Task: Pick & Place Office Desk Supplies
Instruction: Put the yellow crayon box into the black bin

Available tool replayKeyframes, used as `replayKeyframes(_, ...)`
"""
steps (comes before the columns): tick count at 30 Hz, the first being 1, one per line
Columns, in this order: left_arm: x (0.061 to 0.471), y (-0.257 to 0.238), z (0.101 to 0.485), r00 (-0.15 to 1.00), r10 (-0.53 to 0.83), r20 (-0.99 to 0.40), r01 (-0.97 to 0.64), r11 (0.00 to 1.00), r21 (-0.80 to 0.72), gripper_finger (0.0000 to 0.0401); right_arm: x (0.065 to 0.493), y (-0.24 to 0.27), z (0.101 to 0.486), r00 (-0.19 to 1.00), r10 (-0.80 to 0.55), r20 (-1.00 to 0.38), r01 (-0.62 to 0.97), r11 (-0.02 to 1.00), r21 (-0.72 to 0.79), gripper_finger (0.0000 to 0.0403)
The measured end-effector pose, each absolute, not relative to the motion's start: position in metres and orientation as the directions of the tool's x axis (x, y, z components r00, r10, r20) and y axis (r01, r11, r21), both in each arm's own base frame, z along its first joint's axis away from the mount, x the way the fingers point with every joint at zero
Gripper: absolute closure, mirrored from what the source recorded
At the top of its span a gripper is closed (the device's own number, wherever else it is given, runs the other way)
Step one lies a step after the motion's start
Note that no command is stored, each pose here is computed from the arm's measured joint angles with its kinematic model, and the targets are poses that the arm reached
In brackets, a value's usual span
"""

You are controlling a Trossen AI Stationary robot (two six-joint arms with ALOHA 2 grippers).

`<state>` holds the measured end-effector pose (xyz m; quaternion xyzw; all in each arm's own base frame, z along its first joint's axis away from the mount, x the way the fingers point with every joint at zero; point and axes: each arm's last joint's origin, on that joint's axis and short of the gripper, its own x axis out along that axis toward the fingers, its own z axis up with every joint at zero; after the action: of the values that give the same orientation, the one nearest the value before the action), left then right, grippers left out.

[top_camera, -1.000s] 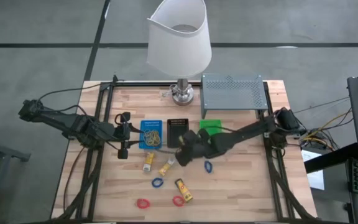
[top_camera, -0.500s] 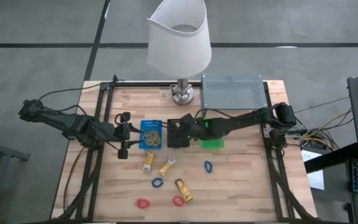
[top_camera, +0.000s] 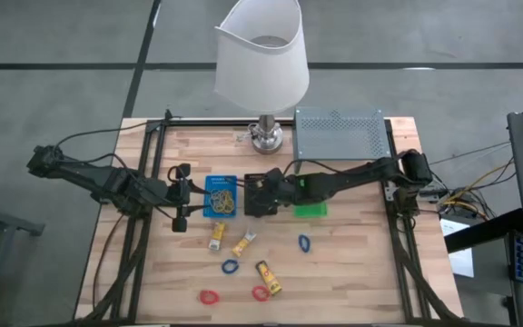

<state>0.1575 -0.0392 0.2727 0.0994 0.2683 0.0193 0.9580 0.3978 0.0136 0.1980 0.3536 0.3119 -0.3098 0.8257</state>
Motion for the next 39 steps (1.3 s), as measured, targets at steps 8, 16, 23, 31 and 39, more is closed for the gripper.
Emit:
replayKeyframes(8, 0.158, -0.039, 0.273, 0.855, 0.090, -0.511, 0.016, 0.979, 0.201, 0.0233, 0.407, 0.009, 0.167, 0.577, -0.261, -0.774, 0.745, 0.557, 0.368, 0.0273)
replayKeyframes(16, 0.158, -0.039, 0.273, 0.855, 0.090, -0.510, 0.017, 0.979, 0.201, 0.0233, 0.409, 0.002, 0.159, 0.564, -0.255, -0.785, 0.754, 0.545, 0.365, 0.0270)
replayKeyframes(23, 0.158, -0.039, 0.273, 0.855, 0.090, -0.511, 0.017, 0.980, 0.201, 0.0233, 0.410, 0.001, 0.159, 0.569, -0.241, -0.786, 0.751, 0.542, 0.377, 0.0268)
replayKeyframes(31, 0.158, -0.039, 0.273, 0.855, 0.091, -0.510, 0.016, 0.979, 0.201, 0.0233, 0.410, 0.001, 0.160, 0.578, -0.215, -0.787, 0.732, 0.564, 0.383, 0.0214)
replayKeyframes(39, 0.158, -0.039, 0.273, 0.855, 0.090, -0.511, 0.017, 0.979, 0.201, 0.0233, 0.411, 0.001, 0.160, 0.582, -0.213, -0.785, 0.727, 0.569, 0.384, 0.0189)
